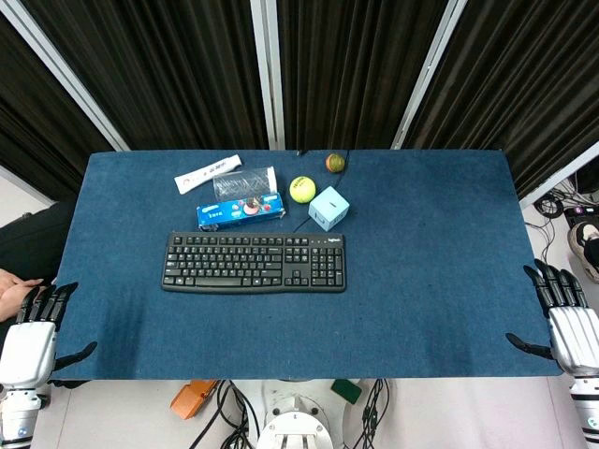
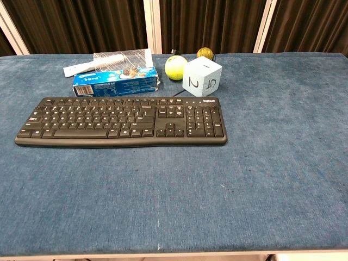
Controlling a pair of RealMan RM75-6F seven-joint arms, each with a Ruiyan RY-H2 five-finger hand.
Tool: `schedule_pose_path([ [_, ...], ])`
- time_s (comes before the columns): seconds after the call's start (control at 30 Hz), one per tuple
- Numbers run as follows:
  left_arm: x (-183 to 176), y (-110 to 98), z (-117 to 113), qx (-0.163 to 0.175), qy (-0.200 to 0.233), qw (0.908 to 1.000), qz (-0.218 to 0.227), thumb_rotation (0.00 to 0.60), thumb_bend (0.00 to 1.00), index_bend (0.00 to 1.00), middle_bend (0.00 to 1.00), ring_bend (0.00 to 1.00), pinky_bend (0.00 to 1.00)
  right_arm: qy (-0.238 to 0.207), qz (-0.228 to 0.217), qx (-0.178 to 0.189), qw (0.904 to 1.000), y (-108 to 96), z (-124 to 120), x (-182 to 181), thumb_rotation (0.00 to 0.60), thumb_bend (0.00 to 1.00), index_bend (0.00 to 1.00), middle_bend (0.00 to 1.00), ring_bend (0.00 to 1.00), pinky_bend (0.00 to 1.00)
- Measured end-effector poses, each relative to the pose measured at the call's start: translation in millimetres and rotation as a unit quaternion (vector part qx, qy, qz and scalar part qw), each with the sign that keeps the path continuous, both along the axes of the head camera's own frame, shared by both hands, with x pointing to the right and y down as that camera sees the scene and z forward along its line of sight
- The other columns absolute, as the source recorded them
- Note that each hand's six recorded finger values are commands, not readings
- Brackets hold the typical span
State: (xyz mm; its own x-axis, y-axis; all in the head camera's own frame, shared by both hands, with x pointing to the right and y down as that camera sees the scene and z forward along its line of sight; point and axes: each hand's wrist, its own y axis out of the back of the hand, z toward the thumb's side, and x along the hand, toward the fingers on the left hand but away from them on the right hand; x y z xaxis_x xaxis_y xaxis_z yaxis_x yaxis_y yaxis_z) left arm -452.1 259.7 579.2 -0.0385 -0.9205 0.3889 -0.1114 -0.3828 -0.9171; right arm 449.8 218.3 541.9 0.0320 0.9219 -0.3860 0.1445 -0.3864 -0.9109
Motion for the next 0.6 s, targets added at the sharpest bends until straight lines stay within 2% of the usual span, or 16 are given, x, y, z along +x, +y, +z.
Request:
schedule_pose_path([
  [0.2,5,-4,-2,0.003,-0.002,0.9999,0.011,0.6,0.08,0.09,0.15,0.11,0.04,-0.001,-0.003,0.005,1.0,0,-2,0,0.6,0.08,0.0,0.0,0.0,0.0],
  [0.3,11,-7,-4,0.007,-0.002,0.9997,0.024,0.6,0.08,0.09,0.22,0.18,0.07,-0.002,-0.003,0.005,1.0,0,-2,2,0.6,0.08,0.0,0.0,0.0,0.0],
  [0.37,17,-12,-5,0.012,-0.001,0.9992,0.037,0.6,0.08,0.09,0.32,0.28,0.21,-0.003,-0.003,0.005,1.0,-1,-2,2,0.6,0.08,0.0,0.0,0.0,0.0],
  [0.47,32,-22,-5,0.019,0.007,0.9974,0.069,0.6,0.1,0.09,0.54,0.52,0.49,-0.004,-0.005,0.006,1.0,-3,-1,1,0.6,0.08,0.0,0.0,0.0,0.0],
  [0.5,38,-26,-3,0.016,0.01,0.9965,0.081,0.6,0.14,0.09,0.63,0.62,0.59,-0.004,-0.006,0.006,1.0,-3,-1,1,0.6,0.08,0.0,0.0,0.0,0.0],
  [0.57,47,-33,2,0.007,0.016,0.995,0.099,0.6,0.24,0.11,0.73,0.71,0.69,-0.005,-0.007,0.006,0.9999,-3,-1,1,0.6,0.08,0.0,0.0,0.0,0.0],
  [0.6,54,-37,6,-0.002,0.021,0.9935,0.112,0.6,0.33,0.13,0.78,0.77,0.73,-0.005,-0.007,0.006,0.9999,-3,-1,1,0.6,0.08,0.0,0.0,0.0,0.0],
])
